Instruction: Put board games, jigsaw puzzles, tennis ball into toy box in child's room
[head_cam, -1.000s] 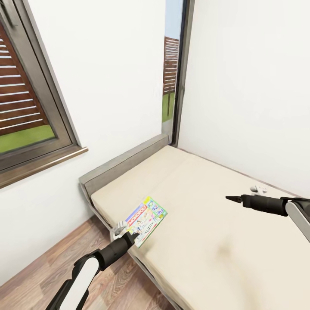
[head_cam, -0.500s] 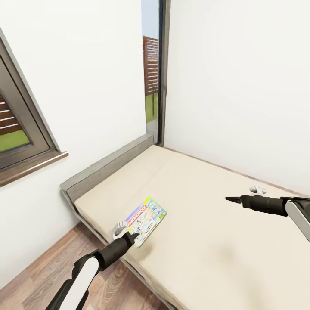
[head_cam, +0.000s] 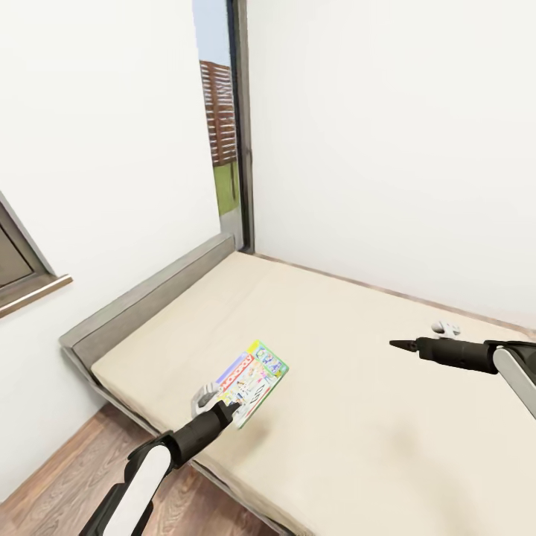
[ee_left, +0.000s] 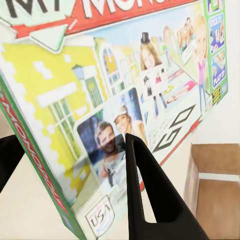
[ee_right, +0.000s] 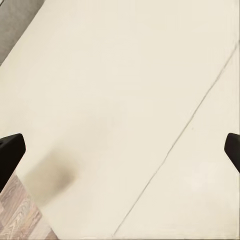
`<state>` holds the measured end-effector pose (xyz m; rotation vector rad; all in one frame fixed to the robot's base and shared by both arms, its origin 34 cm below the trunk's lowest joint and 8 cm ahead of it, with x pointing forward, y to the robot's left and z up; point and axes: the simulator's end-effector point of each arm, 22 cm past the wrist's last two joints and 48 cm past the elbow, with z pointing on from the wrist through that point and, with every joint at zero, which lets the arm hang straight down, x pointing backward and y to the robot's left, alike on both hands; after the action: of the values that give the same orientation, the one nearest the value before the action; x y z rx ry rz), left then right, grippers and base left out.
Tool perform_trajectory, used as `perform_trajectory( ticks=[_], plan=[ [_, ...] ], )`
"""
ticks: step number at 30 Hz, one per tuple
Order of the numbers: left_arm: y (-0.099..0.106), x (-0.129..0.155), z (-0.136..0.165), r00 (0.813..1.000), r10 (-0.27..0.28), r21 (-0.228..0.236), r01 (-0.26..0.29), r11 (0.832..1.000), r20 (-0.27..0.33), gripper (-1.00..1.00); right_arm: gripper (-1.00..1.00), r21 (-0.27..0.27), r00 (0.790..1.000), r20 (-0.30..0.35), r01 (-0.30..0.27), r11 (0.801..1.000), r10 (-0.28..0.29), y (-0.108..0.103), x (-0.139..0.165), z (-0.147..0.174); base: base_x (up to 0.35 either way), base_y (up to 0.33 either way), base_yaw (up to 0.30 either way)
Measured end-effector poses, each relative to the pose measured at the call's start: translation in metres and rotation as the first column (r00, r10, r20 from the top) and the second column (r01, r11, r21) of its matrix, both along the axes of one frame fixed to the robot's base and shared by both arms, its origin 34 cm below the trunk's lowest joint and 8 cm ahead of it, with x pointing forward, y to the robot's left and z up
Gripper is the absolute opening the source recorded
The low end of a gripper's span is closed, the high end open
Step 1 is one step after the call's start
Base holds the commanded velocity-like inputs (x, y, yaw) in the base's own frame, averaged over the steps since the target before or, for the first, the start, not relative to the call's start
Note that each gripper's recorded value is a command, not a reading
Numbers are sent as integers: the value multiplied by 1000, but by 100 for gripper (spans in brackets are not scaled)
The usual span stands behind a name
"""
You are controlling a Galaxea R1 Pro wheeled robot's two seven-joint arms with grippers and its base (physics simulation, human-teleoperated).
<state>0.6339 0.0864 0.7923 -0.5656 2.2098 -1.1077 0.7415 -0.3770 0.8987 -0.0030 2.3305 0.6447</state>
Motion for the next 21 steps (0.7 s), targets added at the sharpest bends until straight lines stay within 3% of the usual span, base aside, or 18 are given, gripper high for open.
perform_trajectory(
  ticks=[21],
  plan=[
    [0,0,0,1000,0,0,0,1000,-1,-100,100,-1,1000,4,-2,1000,2,0,0,2,0,0,-282]
  ],
)
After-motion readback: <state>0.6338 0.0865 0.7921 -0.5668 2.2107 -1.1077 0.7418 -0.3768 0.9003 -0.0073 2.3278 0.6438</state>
